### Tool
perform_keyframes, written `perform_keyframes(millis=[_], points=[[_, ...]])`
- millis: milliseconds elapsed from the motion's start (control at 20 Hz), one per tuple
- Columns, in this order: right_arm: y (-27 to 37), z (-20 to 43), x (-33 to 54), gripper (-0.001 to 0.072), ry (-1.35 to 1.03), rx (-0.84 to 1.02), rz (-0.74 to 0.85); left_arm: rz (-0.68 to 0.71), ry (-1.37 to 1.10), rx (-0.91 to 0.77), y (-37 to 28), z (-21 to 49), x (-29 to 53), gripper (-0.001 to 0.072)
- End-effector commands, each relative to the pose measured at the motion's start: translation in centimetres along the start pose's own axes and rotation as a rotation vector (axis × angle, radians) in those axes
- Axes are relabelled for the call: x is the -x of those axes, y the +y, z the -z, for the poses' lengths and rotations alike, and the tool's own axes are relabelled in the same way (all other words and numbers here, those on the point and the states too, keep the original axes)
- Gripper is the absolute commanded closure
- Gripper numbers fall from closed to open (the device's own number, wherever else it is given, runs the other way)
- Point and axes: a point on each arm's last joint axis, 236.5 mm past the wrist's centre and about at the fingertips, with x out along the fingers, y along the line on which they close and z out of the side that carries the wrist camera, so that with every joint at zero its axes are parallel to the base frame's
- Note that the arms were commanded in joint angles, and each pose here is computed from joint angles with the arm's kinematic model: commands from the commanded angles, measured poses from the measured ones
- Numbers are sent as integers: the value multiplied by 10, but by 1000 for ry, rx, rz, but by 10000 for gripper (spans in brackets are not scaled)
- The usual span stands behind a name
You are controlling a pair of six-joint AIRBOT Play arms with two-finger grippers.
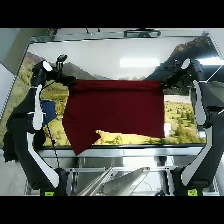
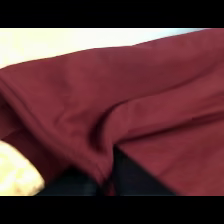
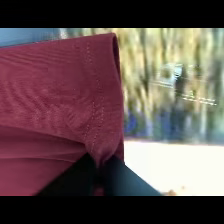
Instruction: Fold the shirts.
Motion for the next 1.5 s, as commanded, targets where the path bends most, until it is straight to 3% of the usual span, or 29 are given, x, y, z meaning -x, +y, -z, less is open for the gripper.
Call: perform_keyframes(millis=[0,100,150,450,650,750,950,1150,1250,1450], points=[[8,1,4,306,2,-2,-9,64,8,16,-20,0,4,339],[10,3,21,297,0,5,-11,95,8,14,-32,-1,20,82],[10,4,34,297,-4,22,-12,87,12,5,-32,0,33,17],[-8,69,105,299,172,90,-3,82,204,165,-12,61,115,18],[-20,165,87,308,390,59,-16,111,307,276,-11,131,139,17],[-28,209,69,373,435,12,-20,117,327,319,-14,165,145,17],[-34,269,32,365,449,-66,-68,101,302,378,-19,214,151,16],[2,286,14,363,435,-97,-259,66,242,406,-22,235,157,17],[12,286,11,313,415,-108,-309,58,229,415,-24,244,157,17],[31,270,10,318,343,-107,-399,109,216,410,-33,254,134,16]])
